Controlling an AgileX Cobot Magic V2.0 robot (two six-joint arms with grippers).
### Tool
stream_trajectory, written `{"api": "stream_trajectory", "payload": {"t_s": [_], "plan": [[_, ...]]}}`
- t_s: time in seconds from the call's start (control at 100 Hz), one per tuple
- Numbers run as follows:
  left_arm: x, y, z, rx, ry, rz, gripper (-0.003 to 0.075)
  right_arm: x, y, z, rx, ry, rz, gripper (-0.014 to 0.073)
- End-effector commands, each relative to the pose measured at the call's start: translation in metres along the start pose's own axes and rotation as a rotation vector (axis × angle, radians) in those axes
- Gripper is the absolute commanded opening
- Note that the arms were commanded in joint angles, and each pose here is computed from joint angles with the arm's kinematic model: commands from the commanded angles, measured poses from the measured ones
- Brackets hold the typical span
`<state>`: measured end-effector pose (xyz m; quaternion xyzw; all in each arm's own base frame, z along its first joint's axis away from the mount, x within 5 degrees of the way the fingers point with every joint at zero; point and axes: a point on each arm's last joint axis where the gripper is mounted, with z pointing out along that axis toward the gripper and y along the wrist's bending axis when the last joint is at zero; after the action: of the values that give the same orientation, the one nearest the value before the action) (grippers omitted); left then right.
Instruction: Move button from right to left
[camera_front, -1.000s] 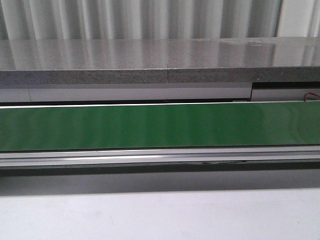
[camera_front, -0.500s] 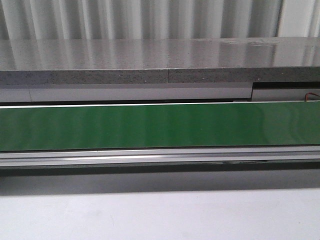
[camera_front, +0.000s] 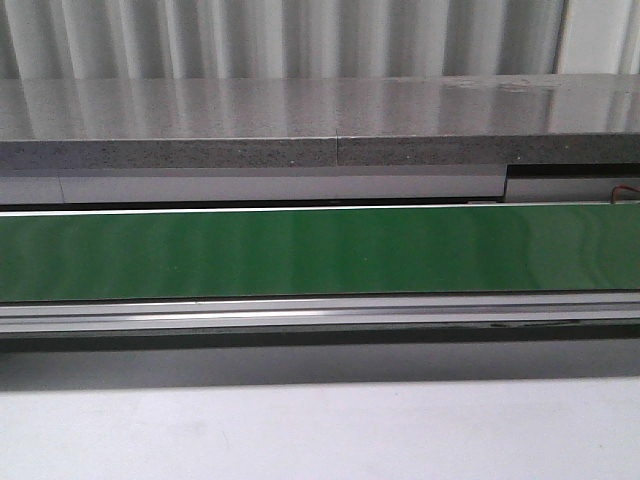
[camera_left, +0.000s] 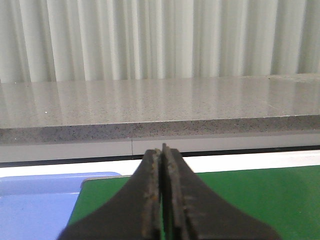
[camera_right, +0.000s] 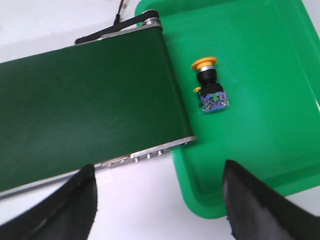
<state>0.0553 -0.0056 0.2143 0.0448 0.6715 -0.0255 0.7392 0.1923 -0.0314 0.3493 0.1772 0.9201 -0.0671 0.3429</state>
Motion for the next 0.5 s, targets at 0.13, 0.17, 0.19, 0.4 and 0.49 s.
{"api": "stream_trajectory", "payload": {"t_s": [0.13,0.17,0.19,0.4,0.49], "plan": [[-0.001,-0.001,-0.003,0.009,-0.093,-0.014,-0.0020,-0.041,-0.030,0.033,-0.001,-0.053,0.008,0.0528],[-0.001,-0.001,-0.003,0.009,-0.093,-0.014,-0.0020,-0.045,-0.036,0.043,-0.021,-0.047,0.035,0.0528],[-0.001,-0.001,-0.003,0.009,-0.093,-0.014,-0.0020,-0.047,-0.041,0.048,-0.017,-0.043,0.034,0.0528],[-0.001,-0.001,-0.003,0.009,-0.093,-0.014,-0.0020,-0.057,-0.085,0.098,-0.045,-0.005,0.109,0.0528],[-0.001,-0.001,-0.003,0.009,-0.093,-0.014,-0.0020,-0.059,-0.097,0.120,-0.059,0.020,0.107,0.0530]]}}
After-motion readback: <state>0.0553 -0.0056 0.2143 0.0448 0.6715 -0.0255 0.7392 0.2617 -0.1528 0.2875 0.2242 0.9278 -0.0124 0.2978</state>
